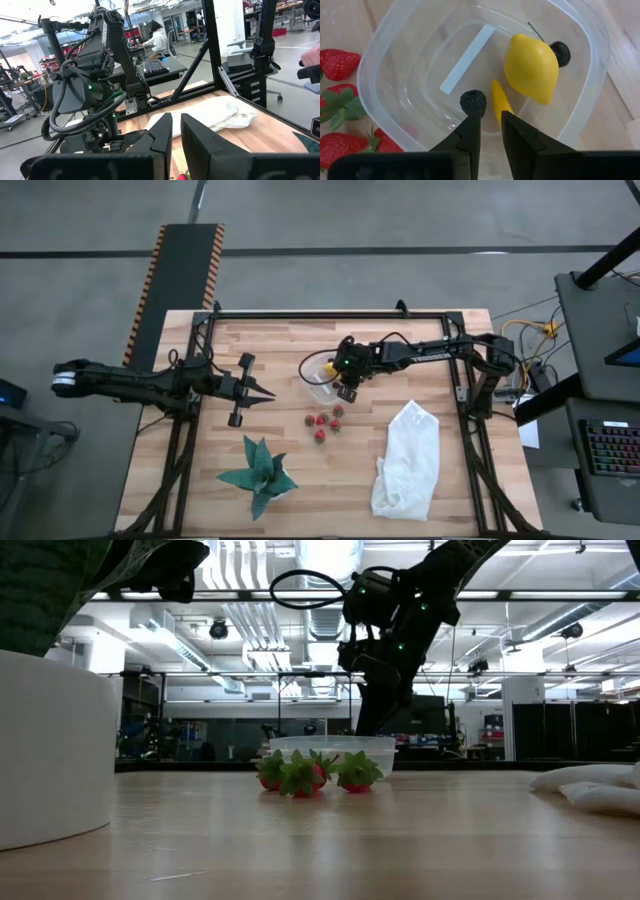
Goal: Pick and placing Produce into tupperware
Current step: Put the strawberry into the bin
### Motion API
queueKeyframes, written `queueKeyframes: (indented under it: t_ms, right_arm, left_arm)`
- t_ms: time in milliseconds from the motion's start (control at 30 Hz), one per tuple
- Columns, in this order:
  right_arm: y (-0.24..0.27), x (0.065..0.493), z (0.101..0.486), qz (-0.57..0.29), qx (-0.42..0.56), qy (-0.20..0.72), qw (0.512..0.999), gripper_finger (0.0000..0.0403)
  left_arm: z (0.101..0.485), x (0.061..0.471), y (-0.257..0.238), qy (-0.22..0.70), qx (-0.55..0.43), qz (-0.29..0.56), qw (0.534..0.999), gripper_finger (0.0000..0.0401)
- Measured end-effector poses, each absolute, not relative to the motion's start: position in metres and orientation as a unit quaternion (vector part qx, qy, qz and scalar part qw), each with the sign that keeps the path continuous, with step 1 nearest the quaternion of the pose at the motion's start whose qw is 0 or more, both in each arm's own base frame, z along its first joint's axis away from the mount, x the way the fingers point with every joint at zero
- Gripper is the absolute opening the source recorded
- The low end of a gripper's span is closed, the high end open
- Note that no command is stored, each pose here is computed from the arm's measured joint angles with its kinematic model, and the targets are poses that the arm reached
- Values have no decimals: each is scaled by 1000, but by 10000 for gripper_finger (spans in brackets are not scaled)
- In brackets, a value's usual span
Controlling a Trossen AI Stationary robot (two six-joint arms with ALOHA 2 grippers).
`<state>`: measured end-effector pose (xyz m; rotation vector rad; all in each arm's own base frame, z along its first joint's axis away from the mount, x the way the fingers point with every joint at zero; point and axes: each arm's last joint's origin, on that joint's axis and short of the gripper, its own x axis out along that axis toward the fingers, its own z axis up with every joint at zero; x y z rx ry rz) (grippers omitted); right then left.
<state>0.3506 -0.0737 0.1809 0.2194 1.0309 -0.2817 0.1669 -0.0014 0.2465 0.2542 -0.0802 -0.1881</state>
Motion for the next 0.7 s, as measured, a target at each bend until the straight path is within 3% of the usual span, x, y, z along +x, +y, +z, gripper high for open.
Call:
queueKeyframes:
  t_ms: [233, 500, 700]
  right_arm:
    - [-65, 352, 201, -109, 119, 463, 871, 59]
    - [-13, 341, 249, -44, 94, 403, 909, 52]
    - [41, 327, 271, -38, -4, 367, 929, 52]
  left_arm:
    - [246, 167, -1, -39, 126, -94, 987, 25]
    - [245, 167, -1, -32, 124, -95, 987, 25]
    - [245, 167, -1, -31, 123, -95, 987, 25]
